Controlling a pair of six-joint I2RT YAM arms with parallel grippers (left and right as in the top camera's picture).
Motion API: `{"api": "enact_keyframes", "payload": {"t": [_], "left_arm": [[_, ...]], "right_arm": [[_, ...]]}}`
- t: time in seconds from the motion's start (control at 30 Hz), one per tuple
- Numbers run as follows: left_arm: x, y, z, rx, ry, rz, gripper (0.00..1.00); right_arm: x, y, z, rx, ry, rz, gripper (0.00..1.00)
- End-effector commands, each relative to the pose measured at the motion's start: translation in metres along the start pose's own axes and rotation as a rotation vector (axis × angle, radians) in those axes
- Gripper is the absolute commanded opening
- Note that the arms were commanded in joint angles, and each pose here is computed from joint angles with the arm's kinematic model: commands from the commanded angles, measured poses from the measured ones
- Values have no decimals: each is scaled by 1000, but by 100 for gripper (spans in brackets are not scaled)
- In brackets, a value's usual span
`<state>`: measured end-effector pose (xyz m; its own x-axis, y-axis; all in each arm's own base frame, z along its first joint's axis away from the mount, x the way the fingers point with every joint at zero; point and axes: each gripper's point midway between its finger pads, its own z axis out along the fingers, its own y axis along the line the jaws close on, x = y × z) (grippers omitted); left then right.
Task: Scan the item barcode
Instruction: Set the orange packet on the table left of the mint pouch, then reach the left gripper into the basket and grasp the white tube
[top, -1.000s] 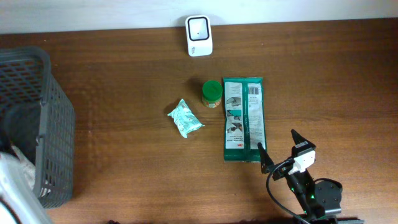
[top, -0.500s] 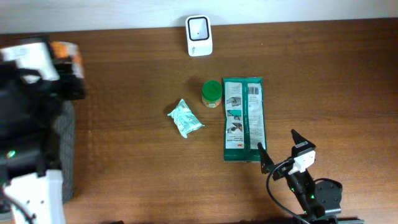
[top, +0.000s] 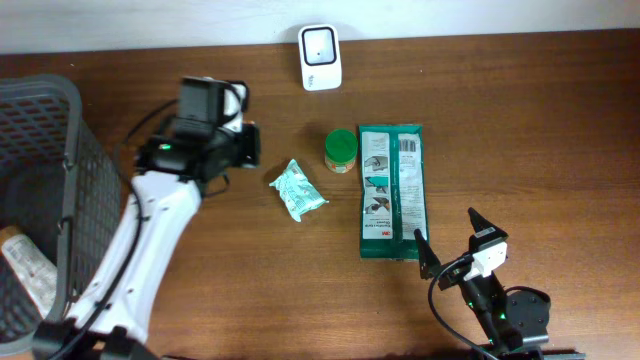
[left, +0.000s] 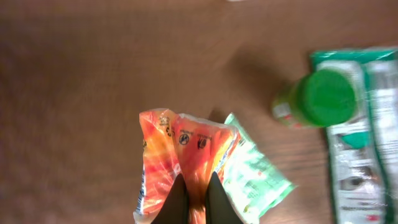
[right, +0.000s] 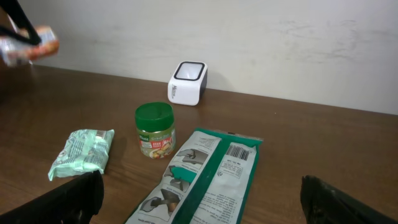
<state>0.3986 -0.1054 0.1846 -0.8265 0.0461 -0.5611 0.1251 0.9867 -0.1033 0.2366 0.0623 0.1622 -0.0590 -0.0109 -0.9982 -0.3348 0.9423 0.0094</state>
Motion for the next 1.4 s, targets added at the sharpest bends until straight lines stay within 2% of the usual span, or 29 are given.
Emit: {"api": "enact_keyframes", "payload": {"t": [0.0,0.17,0.43,0.47,0.5,0.63,0.7,0.87,1.0,1.07,1.17,1.27,1.3,1.37], "left_arm": [[16,14,17,-180,53,-75,0],[45,15,48,-210,185,-61,0],[70,19,81,-238,294,-48,0],[73,20,85,-240,304,-47,7],[74,20,87,-241,310,-47,24],[72,19,88,-238,299,-48,56],[69,19,89,-236,288,-49,62],[51,19,82,-231,250,-58,69],[2,22,43,-221,156,-73,74],[-30,29,7,-225,76,-93,79],[-66,50,-56,-273,-38,-141,81],[-82,88,-128,-353,-151,-220,80],[-79,121,-172,-431,-220,-290,79],[-71,152,-208,-506,-282,-379,79]], "right_arm": [[1,-1,-1,6,5,-2,98],[1,-1,-1,6,5,-2,99],[1,-1,-1,6,5,-2,98],[1,-1,-1,6,5,-2,98],[1,-1,-1,6,5,-2,98],[1,-1,-1,6,5,-2,98],[1,-1,-1,6,5,-2,98],[1,-1,-1,6,5,-2,98],[1,-1,-1,6,5,-2,98],[1,-1,-1,6,5,-2,98],[1,-1,-1,6,5,-2,98],[1,-1,-1,6,5,-2,98],[1,-1,-1,6,5,-2,98],[1,-1,-1,6,5,-2,98]]}}
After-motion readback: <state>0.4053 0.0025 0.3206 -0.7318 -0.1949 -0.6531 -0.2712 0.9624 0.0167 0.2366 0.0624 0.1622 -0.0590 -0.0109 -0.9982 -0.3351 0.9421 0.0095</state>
